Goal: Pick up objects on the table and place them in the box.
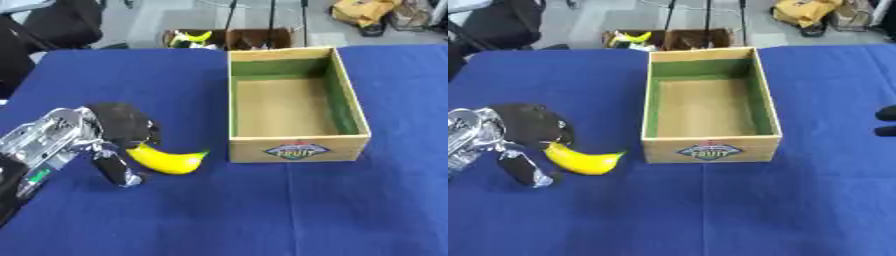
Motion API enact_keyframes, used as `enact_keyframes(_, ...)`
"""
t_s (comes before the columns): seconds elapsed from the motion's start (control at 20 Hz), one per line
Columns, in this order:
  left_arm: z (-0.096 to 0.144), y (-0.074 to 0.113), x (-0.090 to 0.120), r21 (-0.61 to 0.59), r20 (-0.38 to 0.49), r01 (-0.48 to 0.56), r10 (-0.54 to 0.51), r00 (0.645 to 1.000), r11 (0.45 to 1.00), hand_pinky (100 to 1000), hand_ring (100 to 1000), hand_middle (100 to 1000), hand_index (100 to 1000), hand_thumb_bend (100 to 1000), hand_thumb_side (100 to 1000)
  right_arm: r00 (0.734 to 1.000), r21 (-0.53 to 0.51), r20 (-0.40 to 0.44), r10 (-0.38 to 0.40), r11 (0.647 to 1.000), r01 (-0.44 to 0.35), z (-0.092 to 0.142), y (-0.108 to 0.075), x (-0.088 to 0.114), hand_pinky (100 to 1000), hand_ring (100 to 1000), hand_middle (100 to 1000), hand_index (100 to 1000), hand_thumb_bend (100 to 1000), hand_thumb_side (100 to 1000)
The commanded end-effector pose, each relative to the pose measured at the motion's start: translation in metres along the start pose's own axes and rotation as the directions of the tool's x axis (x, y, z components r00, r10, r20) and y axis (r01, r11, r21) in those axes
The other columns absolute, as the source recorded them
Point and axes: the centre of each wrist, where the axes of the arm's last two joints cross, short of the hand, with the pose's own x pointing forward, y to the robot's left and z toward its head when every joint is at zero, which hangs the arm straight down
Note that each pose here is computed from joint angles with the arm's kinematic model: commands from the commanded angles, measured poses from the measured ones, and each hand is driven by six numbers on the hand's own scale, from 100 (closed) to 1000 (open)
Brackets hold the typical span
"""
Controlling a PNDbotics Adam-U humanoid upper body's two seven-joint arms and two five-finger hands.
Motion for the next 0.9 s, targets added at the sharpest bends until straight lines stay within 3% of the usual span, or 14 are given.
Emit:
enact_keyframes(0.05, 0.002, 0.001, -0.008, 0.047, -0.049, 0.0, 0.003, 0.999, 0.999, 603, 727, 765, 847, 291, 665, 1.0, 0.006, 0.022, 0.018, 1.0, -0.018, -0.003, -0.004, 0.005, 629, 705, 602, 840, 100, 1000)
enact_keyframes(0.55, -0.007, -0.012, -0.008, 0.035, 0.002, -0.17, 0.17, 0.985, 0.985, 489, 668, 772, 826, 315, 632, 1.0, 0.008, 0.018, 0.02, 1.0, -0.02, -0.002, -0.004, 0.005, 630, 705, 600, 839, 100, 1000)
enact_keyframes(0.9, -0.003, -0.004, -0.006, 0.103, 0.006, -0.172, 0.172, 0.985, 0.98, 447, 638, 706, 796, 295, 606, 1.0, 0.011, 0.015, 0.02, 1.0, -0.02, -0.002, -0.003, 0.004, 630, 705, 598, 838, 100, 1000)
